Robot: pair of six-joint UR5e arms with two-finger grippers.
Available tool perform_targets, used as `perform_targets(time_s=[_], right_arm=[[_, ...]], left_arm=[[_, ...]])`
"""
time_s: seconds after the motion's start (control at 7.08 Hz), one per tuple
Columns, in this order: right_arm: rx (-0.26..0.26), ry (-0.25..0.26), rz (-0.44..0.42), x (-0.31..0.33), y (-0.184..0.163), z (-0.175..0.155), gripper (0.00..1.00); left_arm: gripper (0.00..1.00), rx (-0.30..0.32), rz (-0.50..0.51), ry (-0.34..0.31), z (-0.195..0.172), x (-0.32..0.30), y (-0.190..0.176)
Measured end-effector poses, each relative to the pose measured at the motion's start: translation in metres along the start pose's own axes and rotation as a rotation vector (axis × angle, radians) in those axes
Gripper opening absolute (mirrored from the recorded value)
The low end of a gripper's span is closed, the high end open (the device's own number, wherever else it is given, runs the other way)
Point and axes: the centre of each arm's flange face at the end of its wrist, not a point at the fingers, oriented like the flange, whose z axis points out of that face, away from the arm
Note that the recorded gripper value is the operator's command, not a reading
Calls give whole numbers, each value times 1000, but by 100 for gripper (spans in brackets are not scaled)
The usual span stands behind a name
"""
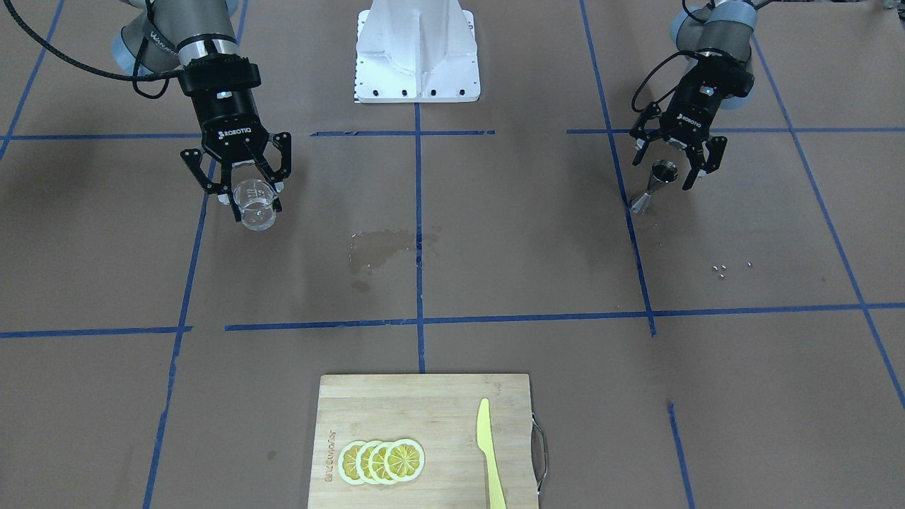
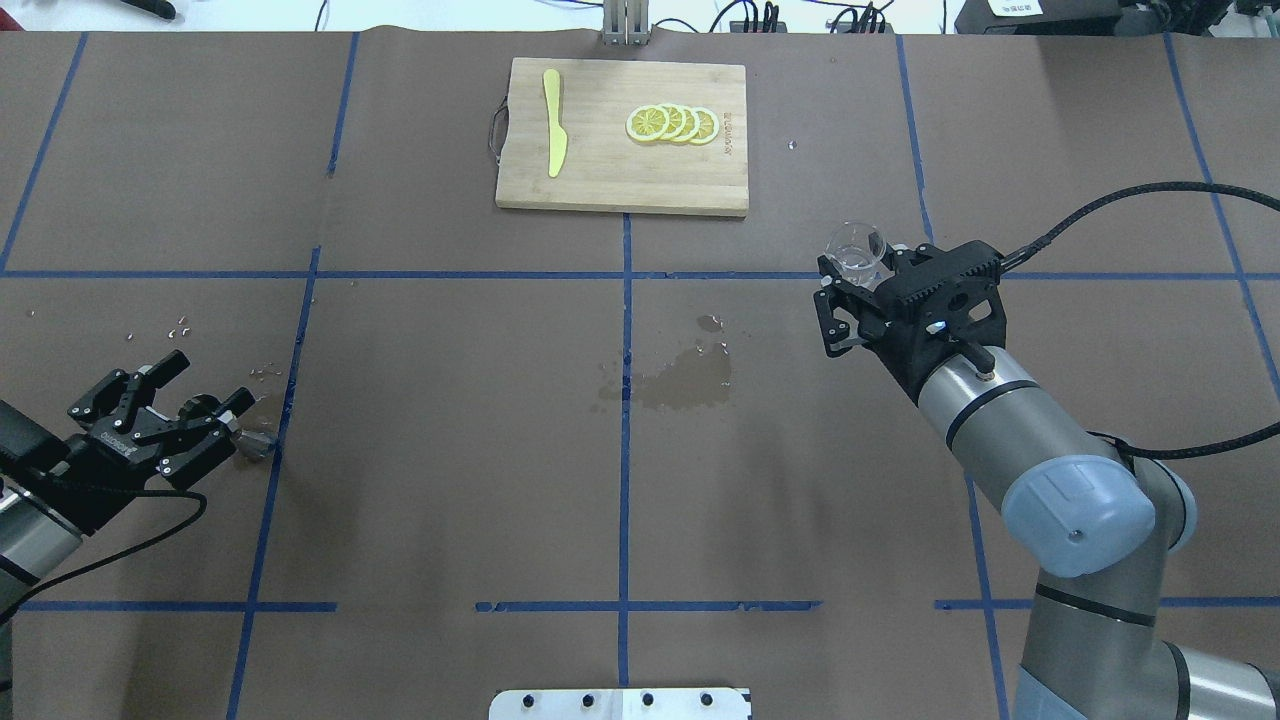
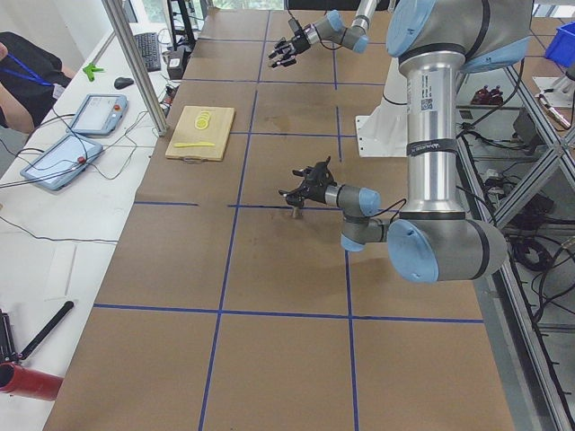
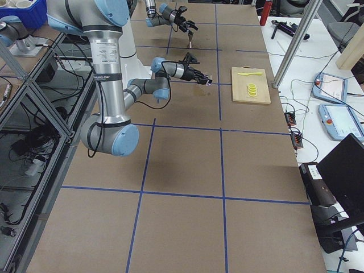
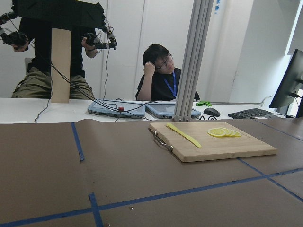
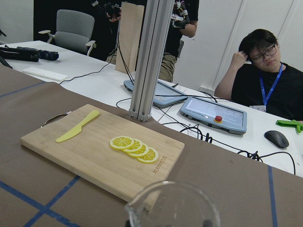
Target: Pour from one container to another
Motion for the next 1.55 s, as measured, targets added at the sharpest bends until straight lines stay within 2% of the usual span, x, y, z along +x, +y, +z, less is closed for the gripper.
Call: perform_targets(time_s=[0.14,0.28,0.57,0.71,0.85,0.99,1.13,1.27,1.41,1.55], right_arm=[[0,0,0,0,0,0,0],[-2,0,-1,0,1,0,0],[-2,0,-2,-1,1,0,0],[-2,0,-2,-1,1,0,0],[-2,0,-2,-1,1,0,0],[-2,0,-2,-1,1,0,0],[-1,1,-1,0,1,1,0],[-1,1,-1,0,0,1,0],[-1,1,-1,0,0,1,0],[-1,1,-1,0,0,1,0]], left_arm=[[98,-36,25,32,6,-17,-12],[98,-97,56,61,14,-34,-25],[98,-277,137,90,30,-78,-56],[95,-373,194,87,37,-104,-76],[83,-471,245,80,43,-131,-97],[82,-579,296,69,45,-162,-119],[83,-674,363,56,42,-192,-138],[94,-756,456,41,41,-217,-154],[100,-837,547,21,36,-242,-167],[100,-912,590,-17,25,-272,-181]])
